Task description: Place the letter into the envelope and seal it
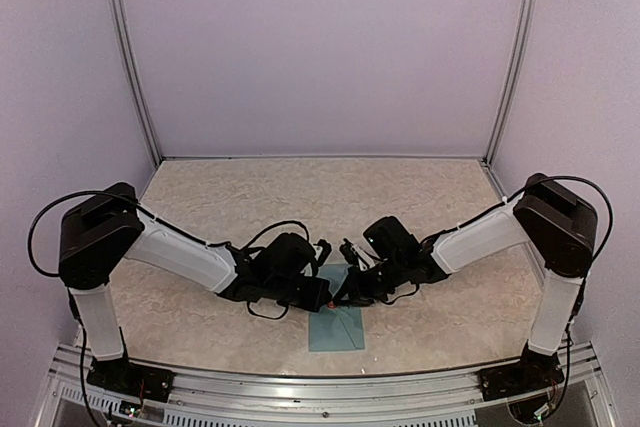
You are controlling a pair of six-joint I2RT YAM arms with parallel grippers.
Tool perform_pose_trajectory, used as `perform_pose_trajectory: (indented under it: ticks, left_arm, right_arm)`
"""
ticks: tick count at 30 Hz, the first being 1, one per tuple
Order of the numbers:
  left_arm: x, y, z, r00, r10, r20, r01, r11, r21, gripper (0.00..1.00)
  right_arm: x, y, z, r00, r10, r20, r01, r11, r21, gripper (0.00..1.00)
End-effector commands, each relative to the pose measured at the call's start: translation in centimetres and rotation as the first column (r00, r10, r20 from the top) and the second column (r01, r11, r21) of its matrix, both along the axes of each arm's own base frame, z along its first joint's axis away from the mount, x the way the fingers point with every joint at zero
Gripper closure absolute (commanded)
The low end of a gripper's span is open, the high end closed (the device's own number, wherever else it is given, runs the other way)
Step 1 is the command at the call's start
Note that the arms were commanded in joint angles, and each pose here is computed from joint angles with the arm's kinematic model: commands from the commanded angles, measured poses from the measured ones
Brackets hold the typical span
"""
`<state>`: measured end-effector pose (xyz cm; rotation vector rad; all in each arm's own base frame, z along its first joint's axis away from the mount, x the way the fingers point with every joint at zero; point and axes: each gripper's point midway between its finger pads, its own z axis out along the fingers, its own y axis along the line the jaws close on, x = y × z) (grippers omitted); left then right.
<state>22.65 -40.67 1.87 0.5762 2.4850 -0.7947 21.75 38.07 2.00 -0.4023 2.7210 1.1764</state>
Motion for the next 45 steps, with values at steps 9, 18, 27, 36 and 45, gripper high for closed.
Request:
perform_pose_trajectory:
  ticks: [9,18,27,36,45]
  left_arm:
    - [-0.9,4.5,-2.9,0.996,0.079,-0.031,-0.075,0.988,0.134,1.00]
    - [-1.2,4.4,-3.7,0.996,0.073,-0.044,-0.067,0.989,0.131,1.00]
    - [-1.0,4.7,-3.9,0.995,0.087,-0.050,-0.080,0.988,0.133,1.00]
    - [1.9,4.8,-0.7,0.991,0.134,0.004,-0.134,0.990,0.048,1.00]
    - [2.1,3.0,-1.1,0.997,0.077,0.010,-0.077,0.997,0.009,1.00]
  right_arm:
    - [-0.9,-2.3,-4.2,0.998,-0.036,-0.052,0.027,0.986,-0.163,1.00]
    - [-0.8,-1.1,-4.4,0.998,-0.001,-0.063,-0.009,0.989,-0.148,1.00]
    - [-1.6,-0.3,-4.7,0.996,0.039,-0.083,-0.050,0.989,-0.139,1.00]
    - [-2.3,-1.5,-5.0,0.996,0.025,-0.091,-0.040,0.986,-0.160,1.00]
    - [-2.3,-1.1,-4.9,0.995,0.048,-0.092,-0.061,0.987,-0.148,1.00]
